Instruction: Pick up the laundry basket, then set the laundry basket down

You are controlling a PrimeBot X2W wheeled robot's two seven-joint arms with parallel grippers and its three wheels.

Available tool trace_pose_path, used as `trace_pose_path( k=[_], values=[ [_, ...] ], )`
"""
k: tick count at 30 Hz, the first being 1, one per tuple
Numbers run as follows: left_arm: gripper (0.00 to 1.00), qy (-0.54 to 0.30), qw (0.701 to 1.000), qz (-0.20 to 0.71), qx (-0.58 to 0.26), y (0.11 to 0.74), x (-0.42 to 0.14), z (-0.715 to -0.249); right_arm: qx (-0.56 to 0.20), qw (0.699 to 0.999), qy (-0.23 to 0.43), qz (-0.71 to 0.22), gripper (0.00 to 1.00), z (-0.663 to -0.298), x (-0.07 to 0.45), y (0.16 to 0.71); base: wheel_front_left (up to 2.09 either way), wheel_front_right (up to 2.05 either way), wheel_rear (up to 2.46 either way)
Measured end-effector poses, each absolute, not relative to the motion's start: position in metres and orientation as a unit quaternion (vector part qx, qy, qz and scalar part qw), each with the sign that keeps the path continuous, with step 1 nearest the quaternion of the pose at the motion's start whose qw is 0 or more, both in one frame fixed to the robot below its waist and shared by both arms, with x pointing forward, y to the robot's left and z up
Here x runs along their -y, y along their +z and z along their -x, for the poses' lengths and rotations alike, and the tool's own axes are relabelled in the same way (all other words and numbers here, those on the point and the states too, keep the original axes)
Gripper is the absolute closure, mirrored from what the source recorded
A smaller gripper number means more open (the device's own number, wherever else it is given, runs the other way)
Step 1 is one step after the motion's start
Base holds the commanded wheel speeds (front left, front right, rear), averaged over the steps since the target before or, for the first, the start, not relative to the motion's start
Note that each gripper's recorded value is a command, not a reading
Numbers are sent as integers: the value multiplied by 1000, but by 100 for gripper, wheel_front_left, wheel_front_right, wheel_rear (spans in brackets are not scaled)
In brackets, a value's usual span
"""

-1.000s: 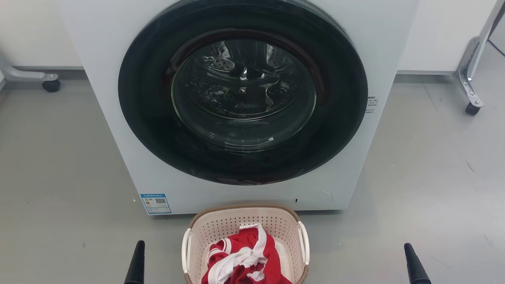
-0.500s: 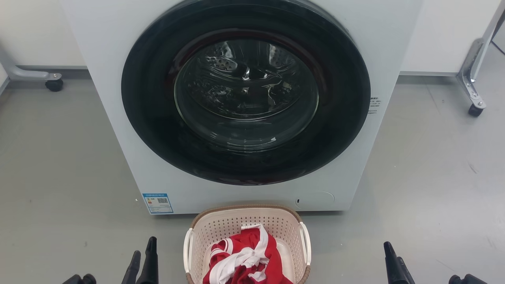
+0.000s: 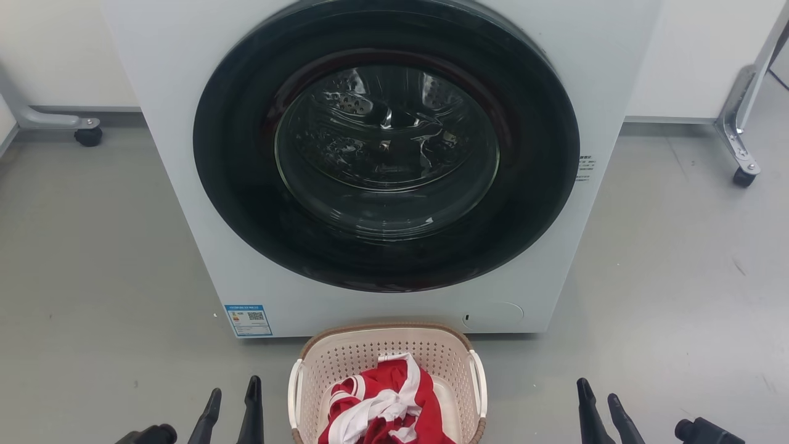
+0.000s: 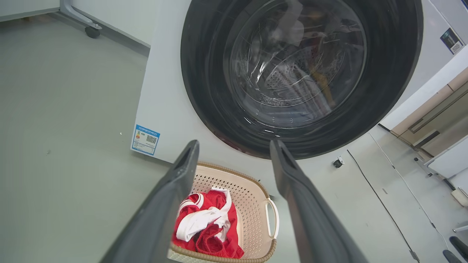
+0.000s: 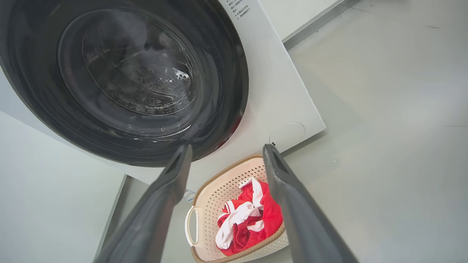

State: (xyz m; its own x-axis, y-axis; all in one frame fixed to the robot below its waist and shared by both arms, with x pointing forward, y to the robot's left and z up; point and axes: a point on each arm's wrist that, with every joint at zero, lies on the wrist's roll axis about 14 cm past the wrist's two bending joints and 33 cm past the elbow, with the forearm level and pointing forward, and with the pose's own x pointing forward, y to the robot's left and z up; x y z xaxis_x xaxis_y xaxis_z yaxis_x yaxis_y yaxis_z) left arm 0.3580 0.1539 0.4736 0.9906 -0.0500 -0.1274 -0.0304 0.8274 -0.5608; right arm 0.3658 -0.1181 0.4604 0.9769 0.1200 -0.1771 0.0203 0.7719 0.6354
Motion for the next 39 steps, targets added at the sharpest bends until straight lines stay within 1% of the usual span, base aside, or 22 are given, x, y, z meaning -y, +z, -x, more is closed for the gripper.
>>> trace_pose_path(
  k=[10,18,36,39],
  values=[
    [0,-8,976,209,-60,470,-155,-348,-85,963,48,-251,0,-363,109,466,0,0,0],
    [0,-12,989,142,-43,475,-154,-346,-66,977,68,-191,0,-361,100,471,0,0,0],
    [0,-26,999,21,1,485,-147,-342,-11,992,107,-69,0,-357,79,485,0,0,0],
    [0,-26,999,20,-2,483,-146,-341,-11,992,108,-67,0,-356,78,485,0,0,0]
  ],
)
